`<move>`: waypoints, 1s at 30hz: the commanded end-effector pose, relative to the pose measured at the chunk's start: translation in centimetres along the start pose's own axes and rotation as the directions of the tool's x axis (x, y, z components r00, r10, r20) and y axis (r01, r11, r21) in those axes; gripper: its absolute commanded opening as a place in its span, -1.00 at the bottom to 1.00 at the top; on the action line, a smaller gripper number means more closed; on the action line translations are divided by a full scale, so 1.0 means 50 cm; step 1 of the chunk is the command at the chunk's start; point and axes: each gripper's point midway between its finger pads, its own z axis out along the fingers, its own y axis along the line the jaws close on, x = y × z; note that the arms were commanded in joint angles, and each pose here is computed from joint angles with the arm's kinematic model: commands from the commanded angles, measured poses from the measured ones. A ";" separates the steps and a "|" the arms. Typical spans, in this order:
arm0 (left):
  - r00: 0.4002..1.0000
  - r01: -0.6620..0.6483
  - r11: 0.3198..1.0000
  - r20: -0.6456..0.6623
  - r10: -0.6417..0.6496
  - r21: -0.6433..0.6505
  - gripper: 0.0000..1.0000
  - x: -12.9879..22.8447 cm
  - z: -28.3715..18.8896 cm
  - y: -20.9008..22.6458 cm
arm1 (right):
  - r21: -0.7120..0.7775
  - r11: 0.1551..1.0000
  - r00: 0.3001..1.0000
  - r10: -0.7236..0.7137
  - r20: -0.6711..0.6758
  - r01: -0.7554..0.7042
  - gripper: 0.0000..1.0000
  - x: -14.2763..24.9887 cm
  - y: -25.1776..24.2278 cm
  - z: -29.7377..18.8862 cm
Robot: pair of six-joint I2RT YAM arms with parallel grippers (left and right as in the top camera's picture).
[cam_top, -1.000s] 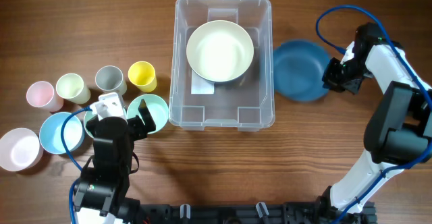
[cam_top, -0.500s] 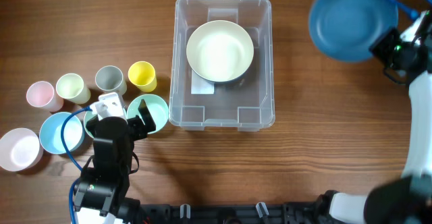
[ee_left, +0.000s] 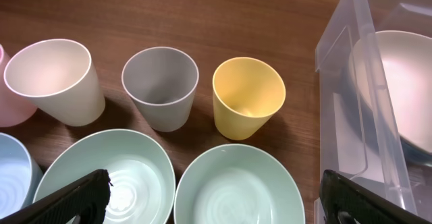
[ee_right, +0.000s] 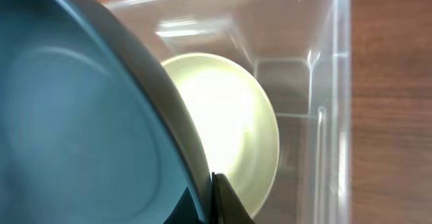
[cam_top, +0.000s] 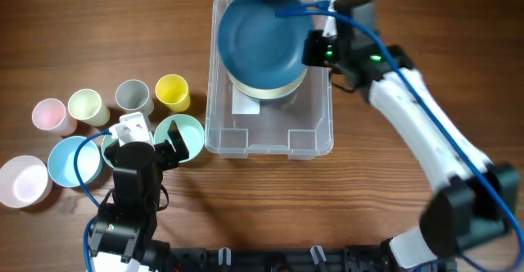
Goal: Pack container
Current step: 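Place the blue plate on top of the cream bowl, release, withdraw right, then move the left gripper to the pink bowl at far left and grasp it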
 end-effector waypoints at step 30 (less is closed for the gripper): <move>0.998 0.031 0.994 0.046 -0.036 0.104 0.99 -0.034 -0.006 -0.037 | 0.387 0.672 0.768 0.613 0.188 -0.631 0.99 -0.004 -0.613 -0.271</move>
